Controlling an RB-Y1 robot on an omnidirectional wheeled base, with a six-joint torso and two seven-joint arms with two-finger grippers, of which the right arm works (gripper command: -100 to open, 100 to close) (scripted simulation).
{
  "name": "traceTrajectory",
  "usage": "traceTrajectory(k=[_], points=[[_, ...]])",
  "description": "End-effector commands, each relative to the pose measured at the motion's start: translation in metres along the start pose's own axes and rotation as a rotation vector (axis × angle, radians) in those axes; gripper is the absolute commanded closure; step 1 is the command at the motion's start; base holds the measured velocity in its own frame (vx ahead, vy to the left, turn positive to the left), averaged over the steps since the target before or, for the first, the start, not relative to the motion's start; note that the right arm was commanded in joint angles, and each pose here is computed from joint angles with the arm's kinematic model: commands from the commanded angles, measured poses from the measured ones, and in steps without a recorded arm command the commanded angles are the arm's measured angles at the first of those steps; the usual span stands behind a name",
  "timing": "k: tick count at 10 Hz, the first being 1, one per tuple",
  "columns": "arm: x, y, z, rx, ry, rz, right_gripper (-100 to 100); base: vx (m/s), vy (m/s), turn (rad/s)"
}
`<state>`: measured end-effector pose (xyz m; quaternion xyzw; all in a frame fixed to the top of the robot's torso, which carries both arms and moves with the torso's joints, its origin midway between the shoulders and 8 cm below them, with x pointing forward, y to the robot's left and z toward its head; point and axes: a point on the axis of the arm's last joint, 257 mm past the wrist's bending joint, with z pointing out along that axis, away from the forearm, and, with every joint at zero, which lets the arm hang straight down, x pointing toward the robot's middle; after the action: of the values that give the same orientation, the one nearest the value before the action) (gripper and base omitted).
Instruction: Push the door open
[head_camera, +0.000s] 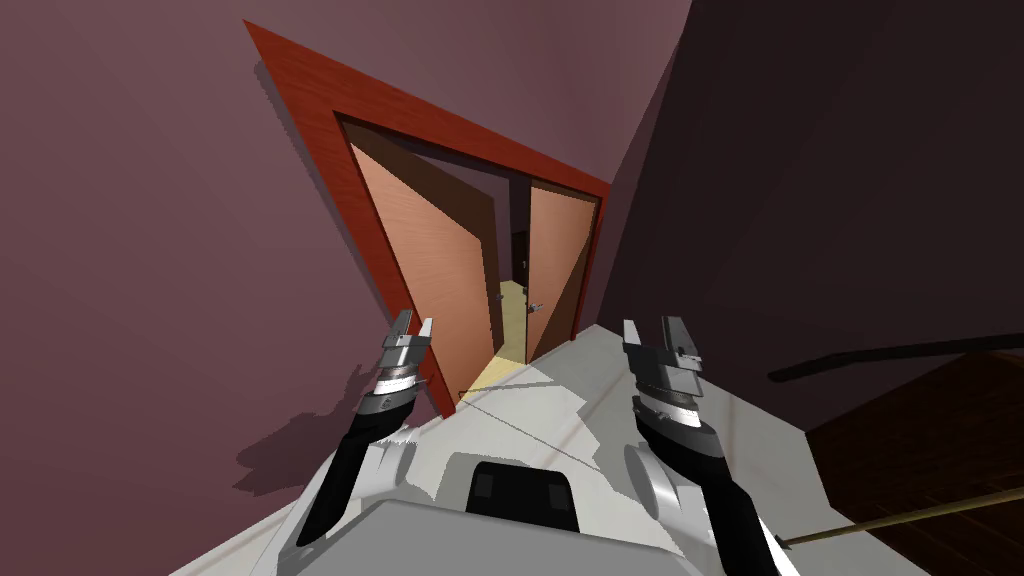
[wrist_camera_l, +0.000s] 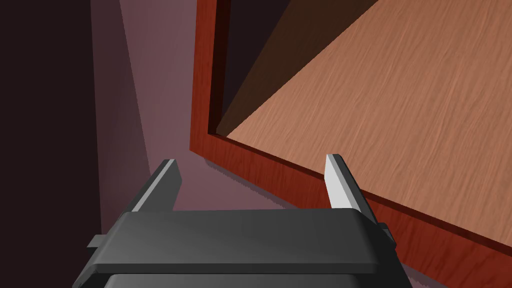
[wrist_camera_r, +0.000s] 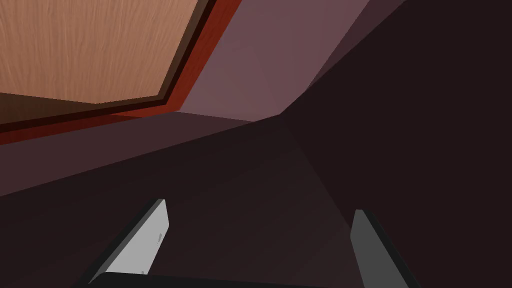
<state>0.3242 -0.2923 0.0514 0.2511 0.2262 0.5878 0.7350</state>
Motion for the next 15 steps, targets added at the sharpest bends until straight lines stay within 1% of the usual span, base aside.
traceTrajectory(k=[1,3,4,9,12,15], points=[[0.003,-0.011,-0.0029,0.018,0.008,0.007,-100,0.081,-0.019,0.053],[0.010,-0.030,-0.0089,0.053,0.023,0.019,-100,0.159,-0.053,0.067],[0.014,-0.043,-0.0133,0.076,0.033,0.027,-100,0.187,-0.093,0.102],[0.028,-0.081,-0.0281,0.146,0.060,0.050,-100,0.108,-0.053,0.059],[0.038,-0.108,-0.0404,0.197,0.080,0.065,-100,0.086,-0.058,0.063],[0.050,-0.135,-0.0551,0.252,0.102,0.082,-100,0.101,-0.069,0.081]])
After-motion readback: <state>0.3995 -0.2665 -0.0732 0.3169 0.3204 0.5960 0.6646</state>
